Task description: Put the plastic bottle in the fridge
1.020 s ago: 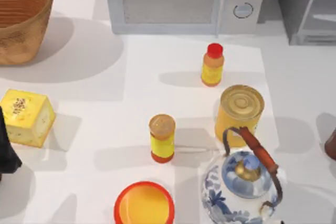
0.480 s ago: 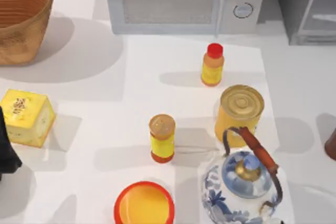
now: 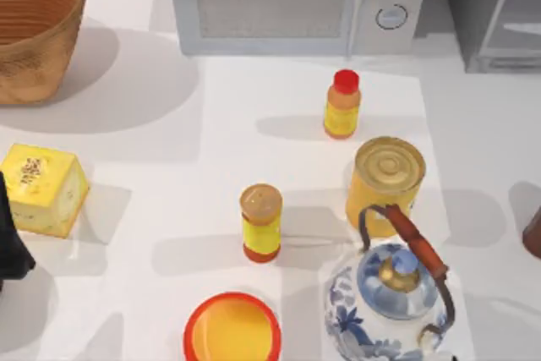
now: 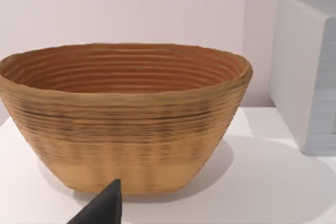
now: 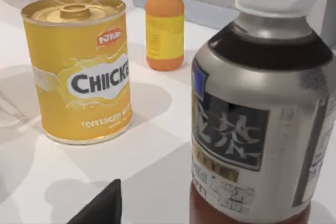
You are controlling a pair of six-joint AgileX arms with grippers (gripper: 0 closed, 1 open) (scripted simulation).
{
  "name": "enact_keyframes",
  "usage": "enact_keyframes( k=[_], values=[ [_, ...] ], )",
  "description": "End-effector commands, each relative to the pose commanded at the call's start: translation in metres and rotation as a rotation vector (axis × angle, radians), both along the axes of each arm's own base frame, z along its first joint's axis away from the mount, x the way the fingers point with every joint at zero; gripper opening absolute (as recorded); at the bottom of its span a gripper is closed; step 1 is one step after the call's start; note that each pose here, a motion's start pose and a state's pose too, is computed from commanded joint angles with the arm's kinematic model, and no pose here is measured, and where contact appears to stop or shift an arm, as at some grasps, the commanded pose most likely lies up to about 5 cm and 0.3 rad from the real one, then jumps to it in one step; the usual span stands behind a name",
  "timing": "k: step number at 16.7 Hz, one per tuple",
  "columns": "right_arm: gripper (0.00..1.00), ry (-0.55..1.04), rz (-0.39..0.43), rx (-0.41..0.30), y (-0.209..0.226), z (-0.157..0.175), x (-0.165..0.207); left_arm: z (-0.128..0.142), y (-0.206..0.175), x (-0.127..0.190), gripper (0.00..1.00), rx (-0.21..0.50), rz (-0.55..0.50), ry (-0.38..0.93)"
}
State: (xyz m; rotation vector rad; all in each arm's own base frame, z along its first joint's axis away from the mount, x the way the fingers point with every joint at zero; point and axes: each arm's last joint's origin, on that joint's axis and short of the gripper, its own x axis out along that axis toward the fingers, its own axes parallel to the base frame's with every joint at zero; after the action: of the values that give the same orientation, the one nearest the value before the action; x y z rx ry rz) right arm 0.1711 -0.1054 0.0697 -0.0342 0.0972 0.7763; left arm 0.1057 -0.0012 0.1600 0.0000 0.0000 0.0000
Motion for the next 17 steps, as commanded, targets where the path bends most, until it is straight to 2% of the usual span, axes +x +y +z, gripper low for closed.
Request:
enact_keyframes(
  k=[7,17],
  values=[
    [1.00,0.003,0.000,-0.008,0.004,-0.005,0.018,0.000,0.000,0.000,1.00,0.000,0.000,0.000],
    [1.00,-0.002,-0.002,-0.001,0.041,-0.006,0.041,0.000,0.000,0.000,1.00,0.000,0.000,0.000]
  ],
)
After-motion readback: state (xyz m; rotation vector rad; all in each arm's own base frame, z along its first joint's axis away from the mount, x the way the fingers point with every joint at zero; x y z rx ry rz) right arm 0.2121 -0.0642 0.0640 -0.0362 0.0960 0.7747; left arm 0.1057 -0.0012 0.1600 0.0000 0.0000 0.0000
